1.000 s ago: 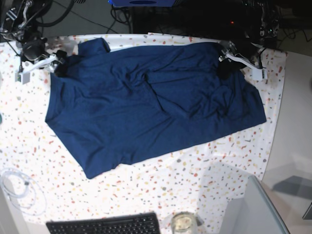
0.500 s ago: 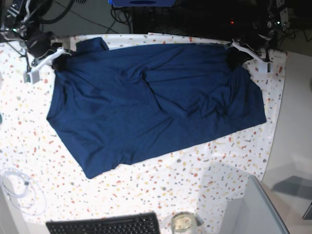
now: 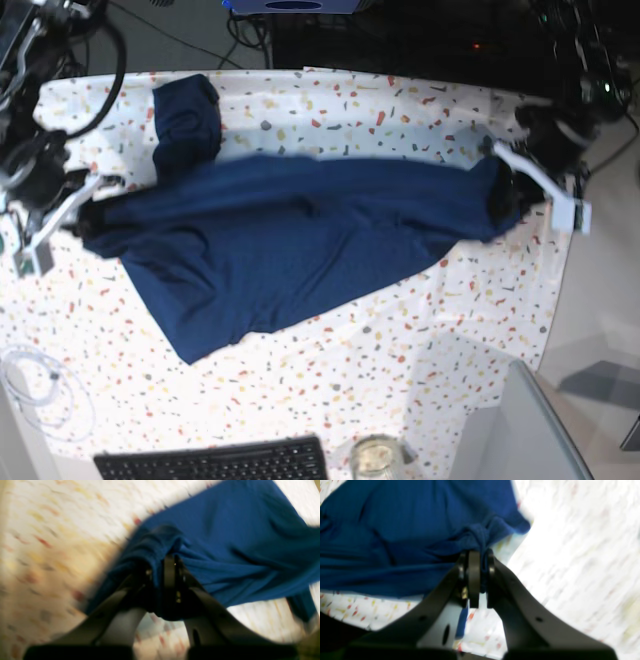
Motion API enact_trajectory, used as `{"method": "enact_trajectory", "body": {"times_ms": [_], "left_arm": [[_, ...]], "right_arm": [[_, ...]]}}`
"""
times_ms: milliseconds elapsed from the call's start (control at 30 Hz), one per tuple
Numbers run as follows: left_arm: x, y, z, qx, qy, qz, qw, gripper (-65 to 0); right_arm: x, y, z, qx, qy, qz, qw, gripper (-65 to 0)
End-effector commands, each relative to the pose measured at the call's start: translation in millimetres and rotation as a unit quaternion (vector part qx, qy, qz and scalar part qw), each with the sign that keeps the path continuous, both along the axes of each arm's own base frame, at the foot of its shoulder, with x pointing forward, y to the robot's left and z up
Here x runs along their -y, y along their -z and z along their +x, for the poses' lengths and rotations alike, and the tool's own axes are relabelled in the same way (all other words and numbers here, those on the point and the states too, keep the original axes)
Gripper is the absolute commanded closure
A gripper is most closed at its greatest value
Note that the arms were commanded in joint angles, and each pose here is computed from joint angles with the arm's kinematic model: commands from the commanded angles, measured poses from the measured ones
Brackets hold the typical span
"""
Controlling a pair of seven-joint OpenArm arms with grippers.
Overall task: Layout the t-shirt on the table in an organized manner, then fold the t-shirt properly
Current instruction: 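Lift the held corners with both grippers and shake the shirt out, then drag the held corner with the right gripper away from the left gripper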
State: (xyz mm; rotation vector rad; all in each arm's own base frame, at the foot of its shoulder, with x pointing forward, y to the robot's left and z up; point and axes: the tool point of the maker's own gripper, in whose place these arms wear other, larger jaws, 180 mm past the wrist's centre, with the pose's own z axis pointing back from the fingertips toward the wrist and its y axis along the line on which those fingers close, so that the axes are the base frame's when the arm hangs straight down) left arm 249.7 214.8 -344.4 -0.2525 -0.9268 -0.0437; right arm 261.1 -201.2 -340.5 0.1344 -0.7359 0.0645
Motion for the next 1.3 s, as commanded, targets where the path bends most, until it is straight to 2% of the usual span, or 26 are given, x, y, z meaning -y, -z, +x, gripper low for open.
{"method": "enact_trajectory", "body": {"times_ms": [0,167,233,333,400,467,500,567,600,633,667,700,733,833,900,1000,1033,1133,1200,1267], "left_arm": [[-2,-21,18,0.035,0.0,0.001,0.999,0.0],[-5,-64,81,0.091,-0.015,-0.009,0.996,0.0],[-13,-76,110,0.104,-0.049,-0.034,0.993,0.0],[-6,-72,155,0.092,-0.071,-0.083,0.99,0.0],[1,-68,182,0.086,-0.077,-0.11,0.987,0.0],[8,-63,204,0.087,-0.09,-0.131,0.983,0.0],[11,-62,213,0.093,-0.101,-0.142,0.98,-7.6],[12,-58,224,0.108,-0.125,-0.158,0.973,-29.8],[13,-55,226,0.114,-0.132,-0.166,0.971,-39.5],[12,-55,226,0.121,-0.137,-0.169,0.969,-48.9],[12,-55,225,0.125,-0.14,-0.17,0.967,-56.6],[11,-50,221,0.122,-0.141,-0.169,0.968,-61.7],[11,-44,215,0.119,-0.142,-0.166,0.969,-64.2],[11,-29,190,0.108,-0.138,-0.153,0.973,-64.5],[12,-8,158,0.088,-0.137,-0.14,0.977,-64.5],[10,31,106,0.041,-0.145,-0.123,0.981,-64.5],[2,41,89,0.03,-0.152,-0.113,0.981,-64.5],[-15,58,47,0.023,-0.178,-0.098,0.979,-64.5],[-27,61,25,0.025,-0.192,-0.085,0.977,-64.5],[-31,59,6,0.027,-0.183,-0.078,0.98,-64.5]], "right_arm": [[8,-24,25,0.04,0.002,-0.018,0.999,0.0],[33,-58,99,0.072,0.032,-0.05,0.9956,0.0],[40,-64,135,0.07,0.032,-0.054,0.9956,0.0],[34,-60,186,0.08,0.009,-0.036,0.9961,0.0],[26,-59,218,0.104,-0.003,-0.02,0.9943,-6.9],[24,-54,236,0.112,-0.01,-0.022,0.9934,-23.7],[26,-53,239,0.11,-0.009,-0.028,0.9935,-34.5],[30,-50,236,0.106,-0.007,-0.04,0.9935,-52.5],[32,-45,230,0.105,-0.008,-0.046,0.9934,-56.7],[33,-37,218,0.1,-0.01,-0.056,0.9933,-57.5],[34,-31,206,0.099,-0.012,-0.068,0.9927,-57.3],[34,-24,193,0.094,-0.013,-0.077,0.9925,-56.1],[35,-13,176,0.08,-0.016,-0.088,0.9928,-54.9],[33,18,135,0.037,-0.029,-0.104,0.9935,-54.3],[17,47,109,0.008,-0.058,-0.107,0.9926,-54.3],[-7,74,87,-0.003,-0.093,-0.099,0.9907,-54.3],[-15,80,84,-0.002,-0.103,-0.095,0.9901,-54.3],[-23,102,80,-0.018,-0.092,-0.087,0.9918,-54.3],[-28,115,81,-0.028,-0.087,-0.084,0.9923,-54.3],[-36,131,77,-0.043,-0.092,-0.079,0.9916,-54.2]]}}
